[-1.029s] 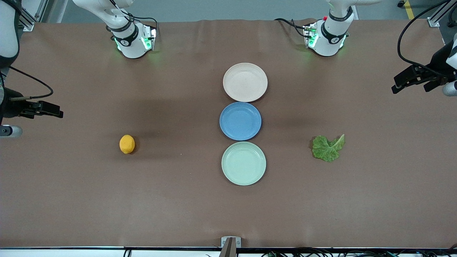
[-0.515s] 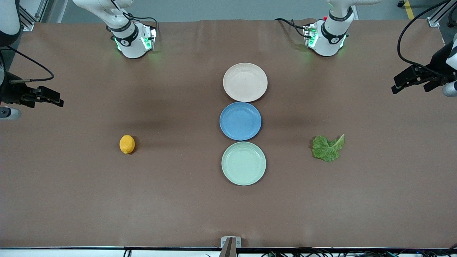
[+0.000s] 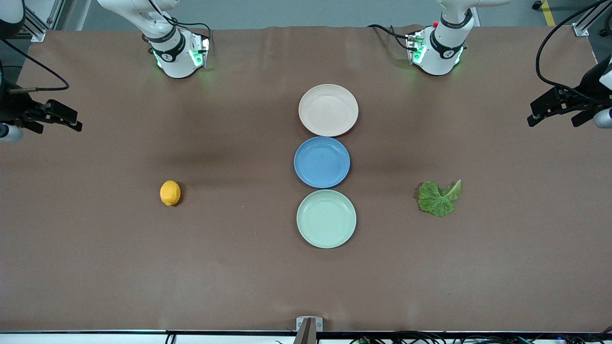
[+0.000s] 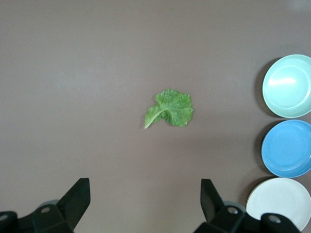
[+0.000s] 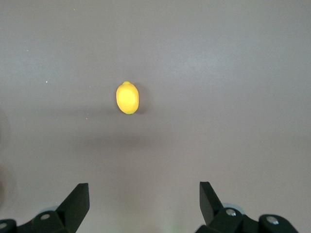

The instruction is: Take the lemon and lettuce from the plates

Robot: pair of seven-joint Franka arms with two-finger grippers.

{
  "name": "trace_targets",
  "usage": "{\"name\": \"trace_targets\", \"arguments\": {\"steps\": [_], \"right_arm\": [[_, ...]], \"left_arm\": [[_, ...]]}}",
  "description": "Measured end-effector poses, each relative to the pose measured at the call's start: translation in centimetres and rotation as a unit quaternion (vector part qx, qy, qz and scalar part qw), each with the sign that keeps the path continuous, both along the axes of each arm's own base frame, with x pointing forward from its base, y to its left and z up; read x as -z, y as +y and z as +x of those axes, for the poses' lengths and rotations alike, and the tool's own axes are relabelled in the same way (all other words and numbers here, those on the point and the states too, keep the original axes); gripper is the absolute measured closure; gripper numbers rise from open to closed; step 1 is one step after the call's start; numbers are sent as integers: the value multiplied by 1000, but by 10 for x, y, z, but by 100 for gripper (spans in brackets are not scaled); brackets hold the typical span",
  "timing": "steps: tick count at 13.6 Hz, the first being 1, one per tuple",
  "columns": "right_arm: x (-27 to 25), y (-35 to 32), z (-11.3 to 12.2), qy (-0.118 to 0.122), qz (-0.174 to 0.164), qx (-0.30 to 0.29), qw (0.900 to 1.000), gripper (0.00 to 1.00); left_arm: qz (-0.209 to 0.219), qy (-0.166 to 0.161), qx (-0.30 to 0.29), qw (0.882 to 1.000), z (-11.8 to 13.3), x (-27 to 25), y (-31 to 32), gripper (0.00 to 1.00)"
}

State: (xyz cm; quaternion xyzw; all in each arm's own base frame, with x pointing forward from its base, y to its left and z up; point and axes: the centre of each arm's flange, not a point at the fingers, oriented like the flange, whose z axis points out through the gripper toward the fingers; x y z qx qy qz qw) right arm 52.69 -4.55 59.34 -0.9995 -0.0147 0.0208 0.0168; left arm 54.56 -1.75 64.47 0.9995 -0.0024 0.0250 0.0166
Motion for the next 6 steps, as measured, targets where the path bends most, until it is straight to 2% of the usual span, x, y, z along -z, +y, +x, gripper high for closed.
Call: {"name": "trace_targets", "arguments": {"steps": [3, 6], "right_arm": [[-10, -1, -6, -8, -3, -1, 1000, 0], [-7, -1, -6, -6, -3, -1, 1000, 0]], "left_arm": [[0, -1, 0, 1000, 1, 0, 0, 0], [0, -1, 0, 1000, 1, 1, 0, 0]]}}
